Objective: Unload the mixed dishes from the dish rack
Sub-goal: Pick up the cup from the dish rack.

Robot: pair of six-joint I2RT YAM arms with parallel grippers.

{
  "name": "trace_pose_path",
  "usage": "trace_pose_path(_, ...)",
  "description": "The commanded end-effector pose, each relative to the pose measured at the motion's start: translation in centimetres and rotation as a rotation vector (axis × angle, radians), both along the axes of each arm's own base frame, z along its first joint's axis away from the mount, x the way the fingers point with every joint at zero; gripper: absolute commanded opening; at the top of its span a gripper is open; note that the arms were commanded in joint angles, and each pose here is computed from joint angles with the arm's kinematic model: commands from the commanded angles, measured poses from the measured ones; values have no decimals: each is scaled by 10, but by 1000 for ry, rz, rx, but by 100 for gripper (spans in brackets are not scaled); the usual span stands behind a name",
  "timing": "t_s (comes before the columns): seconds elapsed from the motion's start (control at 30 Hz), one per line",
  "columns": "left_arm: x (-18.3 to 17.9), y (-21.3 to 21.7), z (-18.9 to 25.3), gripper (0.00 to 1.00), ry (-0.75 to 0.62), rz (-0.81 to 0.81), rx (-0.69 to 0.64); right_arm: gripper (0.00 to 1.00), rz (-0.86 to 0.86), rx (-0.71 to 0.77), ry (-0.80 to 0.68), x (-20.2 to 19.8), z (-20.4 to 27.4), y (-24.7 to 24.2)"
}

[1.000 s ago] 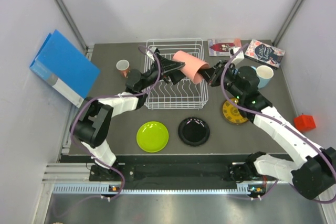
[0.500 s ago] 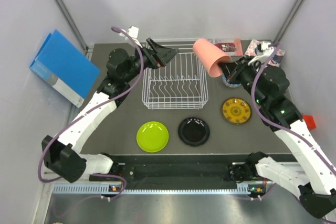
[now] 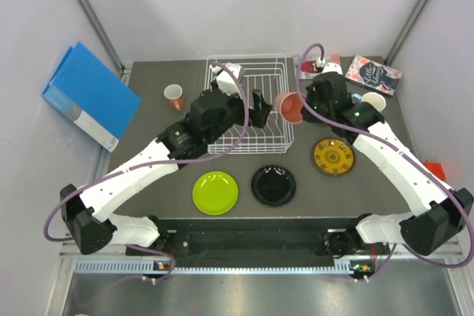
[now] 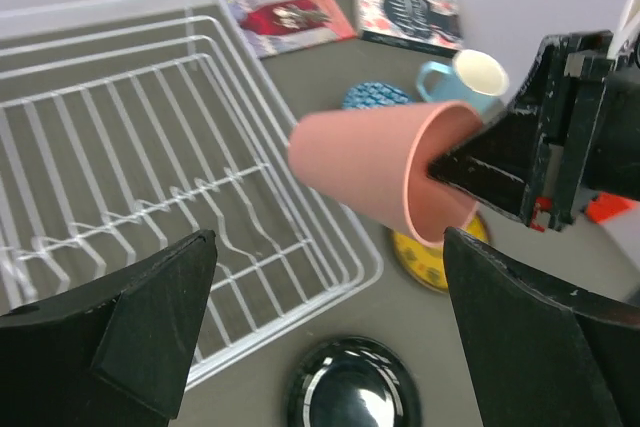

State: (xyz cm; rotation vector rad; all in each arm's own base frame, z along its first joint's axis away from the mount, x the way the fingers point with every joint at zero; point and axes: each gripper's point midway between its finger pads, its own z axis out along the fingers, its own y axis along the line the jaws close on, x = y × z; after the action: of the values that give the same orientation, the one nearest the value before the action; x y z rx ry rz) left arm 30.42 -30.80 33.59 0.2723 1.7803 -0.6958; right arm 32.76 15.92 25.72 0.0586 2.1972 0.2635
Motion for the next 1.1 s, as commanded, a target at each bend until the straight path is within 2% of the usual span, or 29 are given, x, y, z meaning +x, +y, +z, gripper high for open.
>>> trace_pose_path(0.0,9,37,6,99,-83,193,149,0,25,-9,-24,6,14,16)
trace_pose_path(0.17,3,29,-8,98,-68,182,220,0,64,-27,29,8,1,41)
trace_pose_path(0.4,-3,15,-18,93,-46,132,232,0,118,-39,12,7,13,77)
trace_pose_path(0.6,2,18,-31,89,-35,166,283,0,143,-24,-19,4,26,91)
trace_pose_path(0.8,9,23,-39,68,-29,212,335,0,152,-13,-50,-4,40,91)
trace_pose_path(0.87,14,19,-40,55,-24,222,352,0,166,-11,-53,-9,43,94)
trace_pose_path(1.07,24,14,-45,28,1,249,411,0,200,-15,-66,-22,52,105)
